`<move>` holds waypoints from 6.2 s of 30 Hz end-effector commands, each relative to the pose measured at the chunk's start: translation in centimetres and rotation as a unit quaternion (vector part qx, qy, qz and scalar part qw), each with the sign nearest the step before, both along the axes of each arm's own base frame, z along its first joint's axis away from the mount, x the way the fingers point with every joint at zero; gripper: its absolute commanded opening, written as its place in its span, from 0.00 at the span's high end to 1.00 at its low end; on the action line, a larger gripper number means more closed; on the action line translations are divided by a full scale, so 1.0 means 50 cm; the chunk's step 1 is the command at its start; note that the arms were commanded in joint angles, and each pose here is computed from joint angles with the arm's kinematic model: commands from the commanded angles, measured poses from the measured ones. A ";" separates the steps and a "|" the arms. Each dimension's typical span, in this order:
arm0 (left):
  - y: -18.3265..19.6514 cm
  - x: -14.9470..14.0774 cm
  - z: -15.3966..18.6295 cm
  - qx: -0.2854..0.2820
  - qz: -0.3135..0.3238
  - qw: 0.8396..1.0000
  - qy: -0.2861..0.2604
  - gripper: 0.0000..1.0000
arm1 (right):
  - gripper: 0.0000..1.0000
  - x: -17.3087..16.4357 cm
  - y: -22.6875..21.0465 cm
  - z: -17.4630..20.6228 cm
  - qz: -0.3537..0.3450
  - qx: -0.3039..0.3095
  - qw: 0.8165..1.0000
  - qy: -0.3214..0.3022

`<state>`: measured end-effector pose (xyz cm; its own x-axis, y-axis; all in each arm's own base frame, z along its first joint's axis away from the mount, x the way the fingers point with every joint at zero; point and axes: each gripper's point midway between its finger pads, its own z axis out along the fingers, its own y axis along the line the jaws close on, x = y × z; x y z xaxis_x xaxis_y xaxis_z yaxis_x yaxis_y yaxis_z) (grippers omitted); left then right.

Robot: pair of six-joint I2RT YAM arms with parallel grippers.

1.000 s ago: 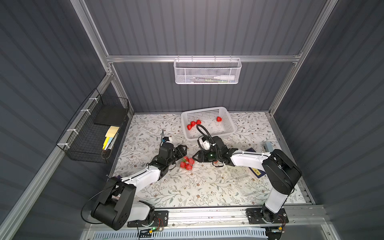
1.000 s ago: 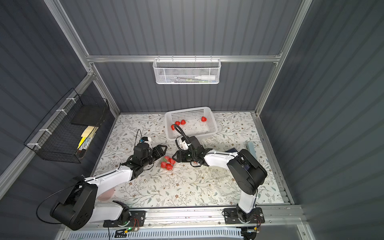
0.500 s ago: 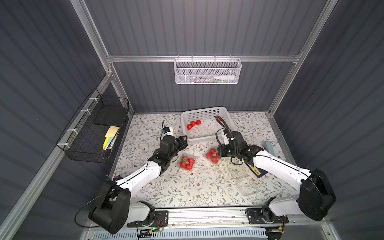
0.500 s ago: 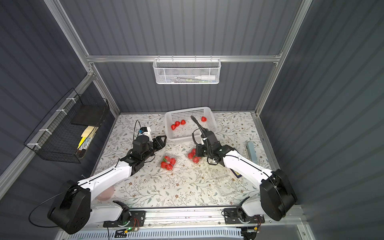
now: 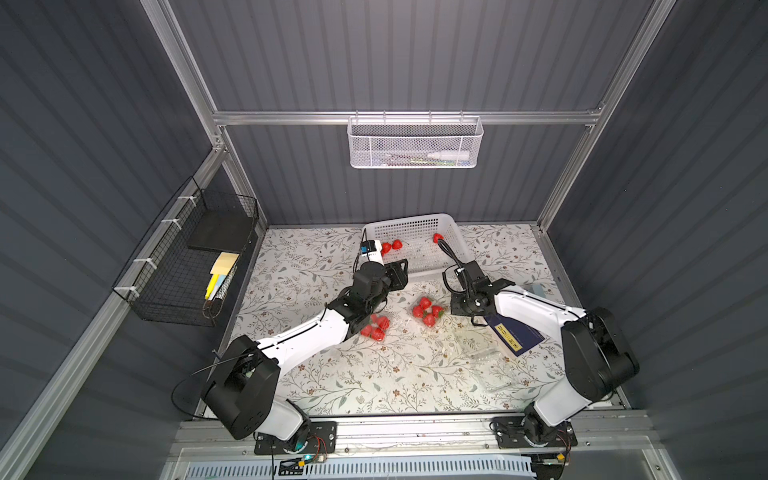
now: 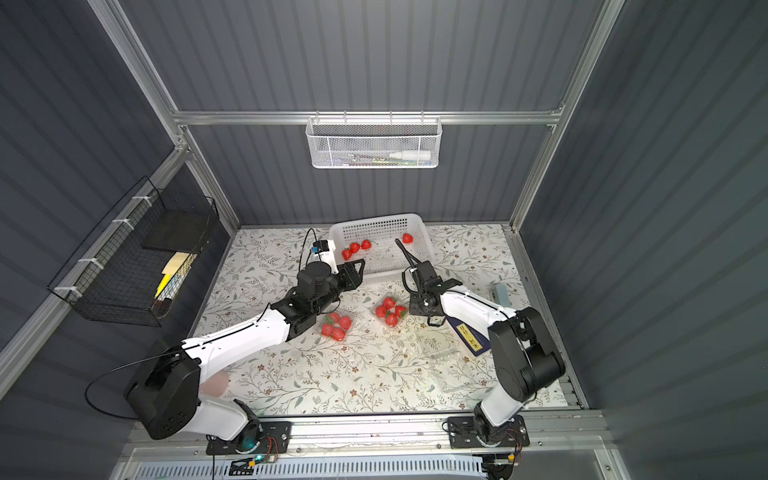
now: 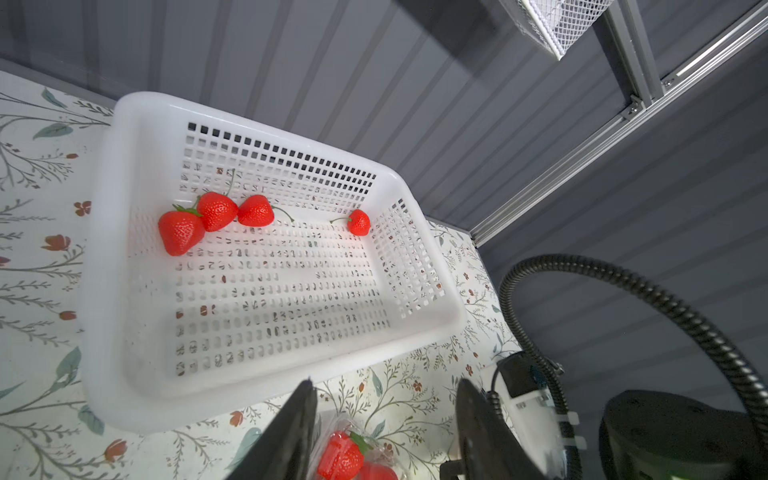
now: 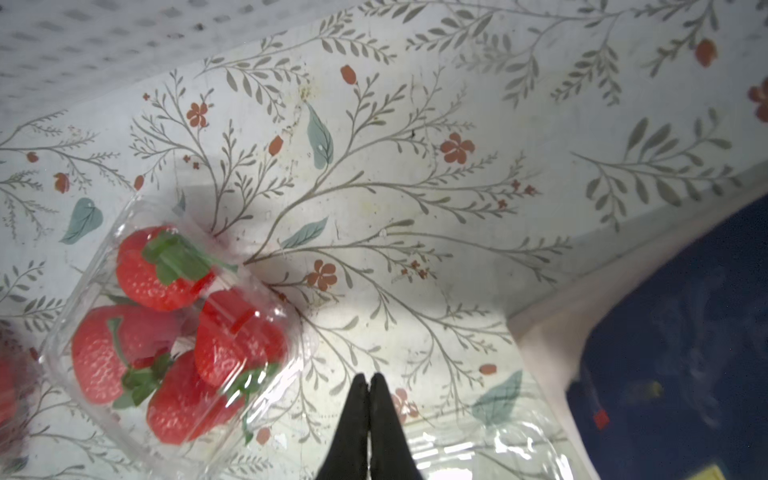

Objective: Pack strawberries into containers
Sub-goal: Move the packing box to the center of the board, then move the basket to the center of the board, then pick up the strawberry from the basket, then place the strawberry in the packing box, then move the packing box to the center of the board.

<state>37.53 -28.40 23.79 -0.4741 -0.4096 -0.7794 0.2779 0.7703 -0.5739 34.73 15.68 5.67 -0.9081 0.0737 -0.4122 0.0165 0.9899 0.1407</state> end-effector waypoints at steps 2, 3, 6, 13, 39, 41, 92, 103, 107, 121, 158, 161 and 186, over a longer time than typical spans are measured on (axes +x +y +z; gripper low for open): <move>0.003 0.013 0.025 0.006 0.011 1.000 -0.024 0.44 | 0.92 0.050 0.041 0.006 0.005 0.036 0.999 -0.031; 0.001 0.012 0.025 0.005 0.008 1.000 -0.024 0.44 | 0.92 0.058 0.046 0.006 0.004 0.041 0.998 -0.037; -0.017 0.008 0.018 -0.002 -0.015 1.000 -0.018 0.44 | 0.91 0.074 0.074 0.000 0.007 0.070 0.997 -0.039; -0.022 0.012 0.004 -0.003 -0.016 1.000 -0.010 0.44 | 0.90 0.059 0.207 -0.025 0.062 0.101 0.993 -0.020; -0.027 0.087 -0.012 0.020 0.028 0.999 0.005 0.38 | 0.89 0.226 0.151 0.219 0.049 0.078 0.980 -0.174; -0.015 0.102 -0.017 0.020 0.037 0.999 0.011 0.36 | 0.89 0.280 0.140 0.210 0.042 0.065 0.981 -0.178; 0.123 0.235 -0.111 0.066 0.118 0.989 0.053 0.11 | 0.50 0.574 0.001 0.083 0.031 -0.132 0.971 -0.197; 0.113 0.242 -0.126 0.067 0.110 0.990 0.063 0.11 | 0.47 0.607 0.024 -0.021 0.052 -0.130 0.977 -0.164; 0.112 0.244 -0.121 0.066 0.110 0.990 0.061 0.11 | 0.53 0.592 0.022 -0.055 0.051 -0.125 0.980 -0.144; 0.115 0.230 -0.105 0.063 0.103 0.991 0.054 0.11 | 0.78 0.568 0.039 0.094 0.041 -0.063 0.975 -0.207; 0.113 0.155 -0.070 0.036 0.051 0.998 0.024 0.13 | 0.82 -0.423 -0.123 -0.015 -0.049 -0.101 0.964 0.240; 0.113 0.154 -0.074 0.037 0.050 0.998 0.026 0.13 | 0.73 -0.433 -0.131 -0.028 -0.046 -0.117 0.960 0.248; 0.113 0.158 -0.067 0.038 0.052 0.998 0.023 0.13 | 0.76 -0.296 -0.027 -0.092 -0.025 -0.059 0.983 0.171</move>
<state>45.56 -22.92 18.81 -0.4988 -0.4010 -0.7684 0.1461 0.8349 -0.5306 18.22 12.41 1.31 -0.9937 0.0970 -0.0564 0.1002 0.9934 -0.0566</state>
